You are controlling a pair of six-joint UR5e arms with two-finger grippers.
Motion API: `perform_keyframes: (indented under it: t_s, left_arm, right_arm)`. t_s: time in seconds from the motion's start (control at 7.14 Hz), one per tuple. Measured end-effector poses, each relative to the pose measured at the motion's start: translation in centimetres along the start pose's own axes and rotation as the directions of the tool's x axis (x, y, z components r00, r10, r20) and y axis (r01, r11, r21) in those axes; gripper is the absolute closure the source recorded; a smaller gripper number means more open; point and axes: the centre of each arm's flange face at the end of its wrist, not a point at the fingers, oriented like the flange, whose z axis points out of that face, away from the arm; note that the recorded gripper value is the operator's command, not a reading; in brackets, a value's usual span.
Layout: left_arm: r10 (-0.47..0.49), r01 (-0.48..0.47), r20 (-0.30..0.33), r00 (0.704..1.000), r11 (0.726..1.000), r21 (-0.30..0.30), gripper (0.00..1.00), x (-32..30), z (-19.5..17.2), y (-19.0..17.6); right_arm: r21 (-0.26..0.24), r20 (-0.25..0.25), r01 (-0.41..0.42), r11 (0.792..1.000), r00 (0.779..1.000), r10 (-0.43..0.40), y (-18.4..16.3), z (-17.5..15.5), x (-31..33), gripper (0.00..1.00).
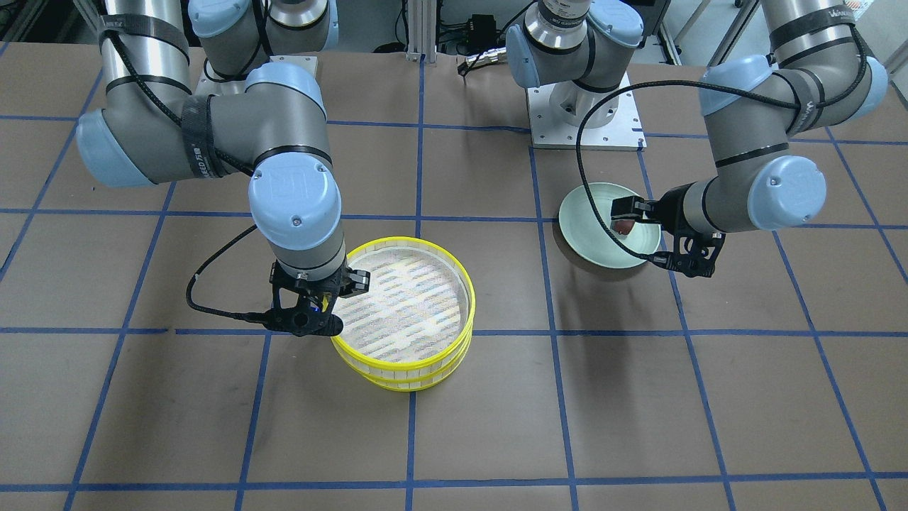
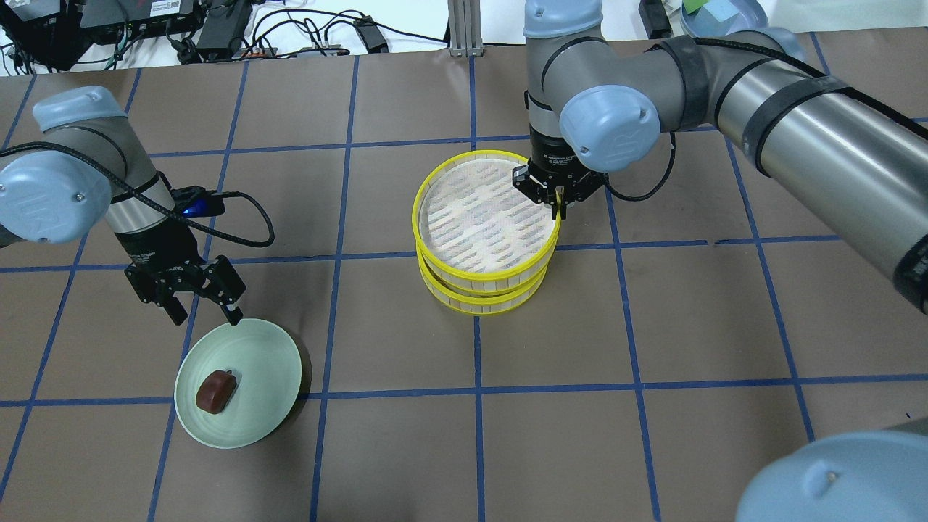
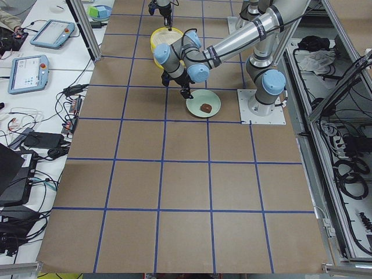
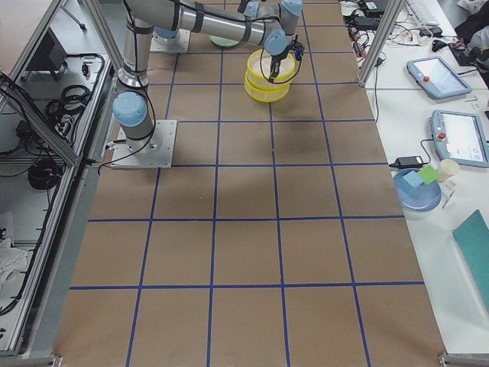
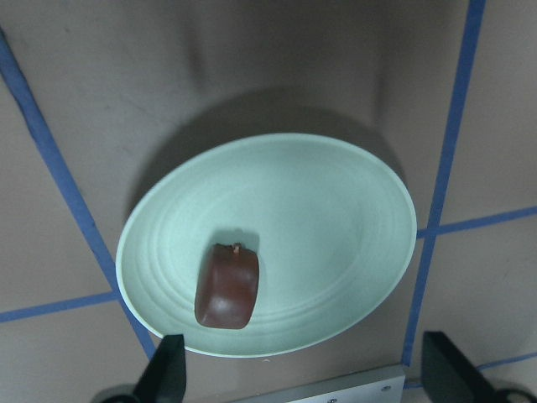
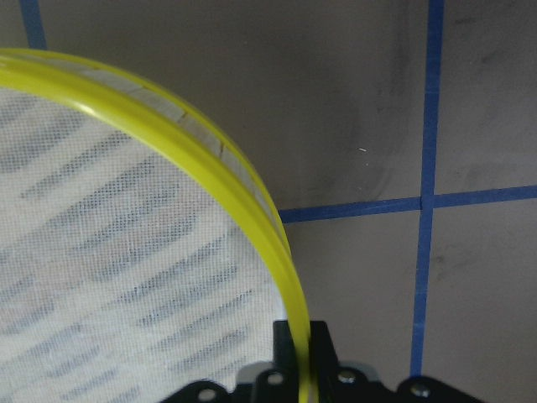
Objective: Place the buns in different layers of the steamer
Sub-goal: 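Lower the top tier with right gripper while left gripper moves to the plate, then lower left gripper onto the brown bun and grasp it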
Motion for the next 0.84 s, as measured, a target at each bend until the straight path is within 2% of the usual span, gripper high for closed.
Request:
perform_keyframes:
  t_s: [0.14, 0.42, 0.84]
  left_arm:
    - [0.002, -0.002, 0.002, 1.000, 0.999, -0.049, 0.00, -0.2, 1.3, 0.0]
    - [0.009, 0.000, 0.071, 0.997, 0.992, -0.129, 0.00, -1.3, 3.1, -0.3]
    - [-0.015, 0.030, 0.080, 0.997, 0.983, -0.182, 0.00, -2.3, 6.3, -1.8]
  right_arm:
    - [-0.006, -0.002, 0.001, 1.000, 1.000, -0.001, 0.0, 0.3, 0.0, 1.00]
    - [-0.008, -0.003, -0.004, 1.000, 1.000, 0.004, 0.0, 0.6, -0.1, 1.00]
    - [-0.013, -0.001, -0.004, 1.000, 1.000, 0.004, 0.2, 0.9, -0.4, 1.00]
